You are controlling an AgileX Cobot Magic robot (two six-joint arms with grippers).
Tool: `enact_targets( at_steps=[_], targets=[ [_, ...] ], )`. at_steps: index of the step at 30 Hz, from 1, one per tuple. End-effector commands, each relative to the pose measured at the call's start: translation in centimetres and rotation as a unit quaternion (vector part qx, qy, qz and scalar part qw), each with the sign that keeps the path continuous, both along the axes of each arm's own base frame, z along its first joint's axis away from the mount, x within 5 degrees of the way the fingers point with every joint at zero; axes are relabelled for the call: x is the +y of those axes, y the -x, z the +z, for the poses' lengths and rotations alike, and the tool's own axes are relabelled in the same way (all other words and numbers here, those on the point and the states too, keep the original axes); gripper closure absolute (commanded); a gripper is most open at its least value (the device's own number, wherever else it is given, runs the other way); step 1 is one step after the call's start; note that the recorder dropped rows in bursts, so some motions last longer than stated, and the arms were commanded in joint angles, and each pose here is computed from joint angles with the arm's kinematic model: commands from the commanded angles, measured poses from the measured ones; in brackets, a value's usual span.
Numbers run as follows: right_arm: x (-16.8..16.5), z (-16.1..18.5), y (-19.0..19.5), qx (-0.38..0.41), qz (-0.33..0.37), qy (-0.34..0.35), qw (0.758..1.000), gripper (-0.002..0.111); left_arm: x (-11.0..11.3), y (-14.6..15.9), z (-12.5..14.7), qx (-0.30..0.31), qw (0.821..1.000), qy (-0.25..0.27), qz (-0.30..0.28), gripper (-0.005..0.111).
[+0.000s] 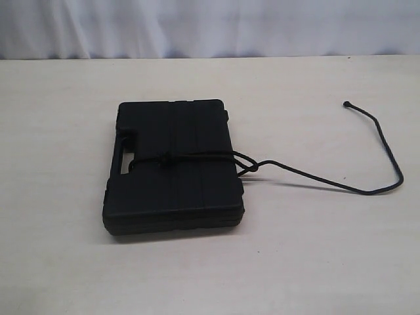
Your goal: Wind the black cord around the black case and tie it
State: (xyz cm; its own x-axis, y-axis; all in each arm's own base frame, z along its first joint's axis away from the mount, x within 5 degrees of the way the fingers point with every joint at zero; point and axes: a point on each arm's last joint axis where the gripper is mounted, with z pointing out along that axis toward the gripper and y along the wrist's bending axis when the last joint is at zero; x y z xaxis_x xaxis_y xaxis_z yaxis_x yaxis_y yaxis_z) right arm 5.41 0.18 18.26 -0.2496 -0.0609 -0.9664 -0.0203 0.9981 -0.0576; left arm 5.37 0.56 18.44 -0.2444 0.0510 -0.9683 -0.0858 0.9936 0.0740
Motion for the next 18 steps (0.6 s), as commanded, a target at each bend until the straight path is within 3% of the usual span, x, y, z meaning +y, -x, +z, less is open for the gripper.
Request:
enact_targets(
  at_steps=[1,18],
  targets=[
    [-0.05,0.02,0.04,-0.002,-0.003,0.006,1.0,0.103,-0.01,0.0,-0.02,-0.004,1.0,0.003,0.0,0.107],
    [-0.05,0.02,0.04,-0.002,-0.003,0.006,1.0,0.103,0.01,0.01,-0.03,-0.003,1.0,0.001,0.0,0.107]
  ],
)
